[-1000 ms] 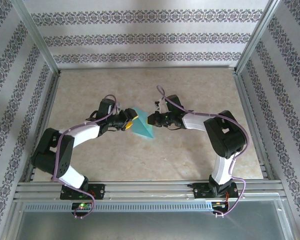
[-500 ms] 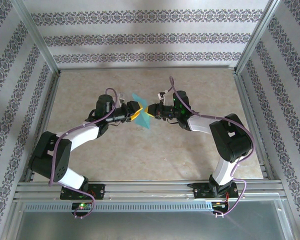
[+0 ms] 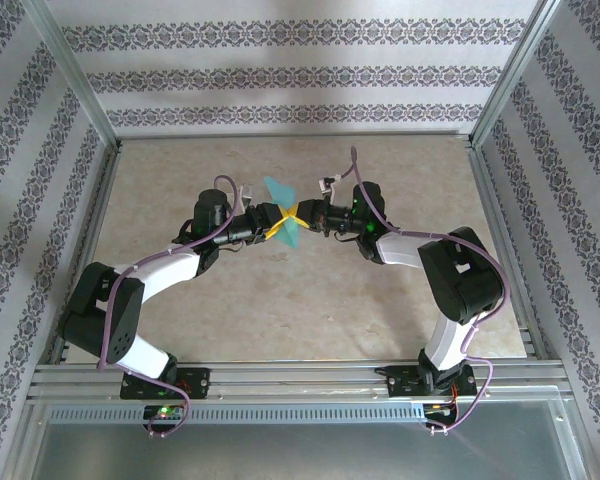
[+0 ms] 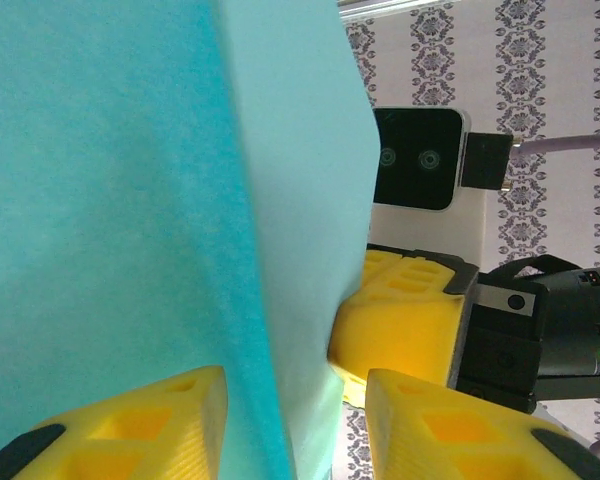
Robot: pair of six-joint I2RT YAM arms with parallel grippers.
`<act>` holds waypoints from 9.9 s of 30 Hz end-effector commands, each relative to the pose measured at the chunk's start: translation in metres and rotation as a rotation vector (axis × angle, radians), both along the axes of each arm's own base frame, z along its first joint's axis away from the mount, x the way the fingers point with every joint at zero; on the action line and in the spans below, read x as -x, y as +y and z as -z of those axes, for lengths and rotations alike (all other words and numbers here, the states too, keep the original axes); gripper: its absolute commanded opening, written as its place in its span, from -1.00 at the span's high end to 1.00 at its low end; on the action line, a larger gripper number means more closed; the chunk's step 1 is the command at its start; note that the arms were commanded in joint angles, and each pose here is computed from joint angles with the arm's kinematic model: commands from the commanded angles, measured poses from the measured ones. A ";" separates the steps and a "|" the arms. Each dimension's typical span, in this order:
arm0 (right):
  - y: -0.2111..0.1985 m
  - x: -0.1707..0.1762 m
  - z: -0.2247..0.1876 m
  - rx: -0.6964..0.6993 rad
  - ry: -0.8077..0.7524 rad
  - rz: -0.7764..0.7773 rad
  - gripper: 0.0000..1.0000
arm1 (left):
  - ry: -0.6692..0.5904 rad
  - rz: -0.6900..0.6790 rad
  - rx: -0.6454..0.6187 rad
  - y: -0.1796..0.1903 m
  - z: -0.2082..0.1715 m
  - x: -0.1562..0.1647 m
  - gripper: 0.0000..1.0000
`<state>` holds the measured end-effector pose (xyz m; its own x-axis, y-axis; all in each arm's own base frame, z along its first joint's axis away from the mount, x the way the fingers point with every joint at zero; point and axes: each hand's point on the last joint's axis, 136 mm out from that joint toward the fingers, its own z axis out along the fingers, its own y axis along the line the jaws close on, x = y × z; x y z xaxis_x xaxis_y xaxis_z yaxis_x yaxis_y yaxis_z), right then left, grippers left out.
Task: Fold a paper plane with a square sheet of paper (pick it up from the middle)
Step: Turn over the paper at the center of the table, then move the paper to the center of the table, then fold the wing for the fifth time at the center of the table.
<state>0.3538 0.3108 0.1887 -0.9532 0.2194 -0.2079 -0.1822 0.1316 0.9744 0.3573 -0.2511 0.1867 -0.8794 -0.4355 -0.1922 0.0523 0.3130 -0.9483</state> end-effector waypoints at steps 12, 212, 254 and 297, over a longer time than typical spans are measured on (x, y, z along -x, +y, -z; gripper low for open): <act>-0.003 0.001 0.000 -0.029 0.012 -0.011 0.87 | -0.076 0.087 0.079 -0.023 -0.022 0.003 0.34; -0.067 0.082 0.152 0.517 0.569 0.387 0.10 | 0.456 0.076 -0.857 -0.019 0.185 0.041 0.91; -0.066 0.075 0.165 0.477 0.601 0.409 0.63 | 0.424 0.076 -0.845 -0.018 0.172 0.036 0.90; -0.075 0.055 0.120 0.415 0.598 0.401 0.98 | -0.860 0.652 -1.049 -0.076 0.124 0.062 -0.11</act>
